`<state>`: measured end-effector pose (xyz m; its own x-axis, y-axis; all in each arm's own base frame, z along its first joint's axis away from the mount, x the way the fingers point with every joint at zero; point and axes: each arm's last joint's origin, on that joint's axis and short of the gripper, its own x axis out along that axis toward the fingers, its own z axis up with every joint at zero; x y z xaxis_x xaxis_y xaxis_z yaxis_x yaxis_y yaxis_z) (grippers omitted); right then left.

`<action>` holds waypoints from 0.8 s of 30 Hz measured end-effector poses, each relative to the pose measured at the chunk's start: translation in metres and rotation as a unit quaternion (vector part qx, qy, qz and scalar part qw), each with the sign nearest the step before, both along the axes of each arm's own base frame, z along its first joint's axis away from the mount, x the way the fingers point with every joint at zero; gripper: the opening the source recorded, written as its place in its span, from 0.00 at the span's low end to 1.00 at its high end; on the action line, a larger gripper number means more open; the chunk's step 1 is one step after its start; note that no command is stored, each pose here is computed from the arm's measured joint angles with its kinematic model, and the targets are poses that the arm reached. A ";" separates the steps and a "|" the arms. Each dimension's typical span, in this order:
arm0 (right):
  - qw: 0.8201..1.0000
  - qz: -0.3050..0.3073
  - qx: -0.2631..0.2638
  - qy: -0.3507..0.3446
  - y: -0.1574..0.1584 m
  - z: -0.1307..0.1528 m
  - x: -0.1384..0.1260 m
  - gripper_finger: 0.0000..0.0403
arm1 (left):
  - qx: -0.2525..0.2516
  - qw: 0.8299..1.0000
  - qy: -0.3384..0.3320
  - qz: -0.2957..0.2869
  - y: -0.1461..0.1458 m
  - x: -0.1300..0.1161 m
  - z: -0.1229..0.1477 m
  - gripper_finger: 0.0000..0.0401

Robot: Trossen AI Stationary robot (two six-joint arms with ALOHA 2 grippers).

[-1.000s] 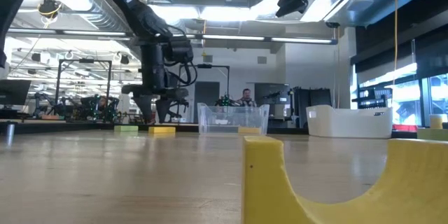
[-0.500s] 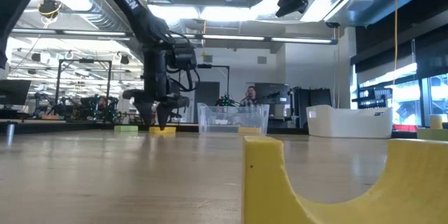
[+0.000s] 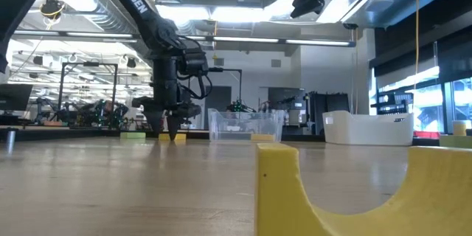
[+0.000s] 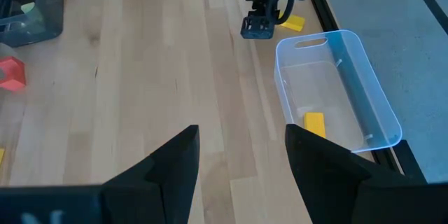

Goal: Sort & place blocks by color
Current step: Put the top yellow block into the transparent bin

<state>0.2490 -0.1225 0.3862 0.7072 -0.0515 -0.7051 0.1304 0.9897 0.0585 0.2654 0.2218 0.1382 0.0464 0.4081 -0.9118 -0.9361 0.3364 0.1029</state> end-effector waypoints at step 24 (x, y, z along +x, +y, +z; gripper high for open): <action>1.000 0.000 0.000 0.000 0.000 0.000 0.000 0.53 | 0.043 0.999 -0.009 0.001 0.006 0.004 0.002 0.47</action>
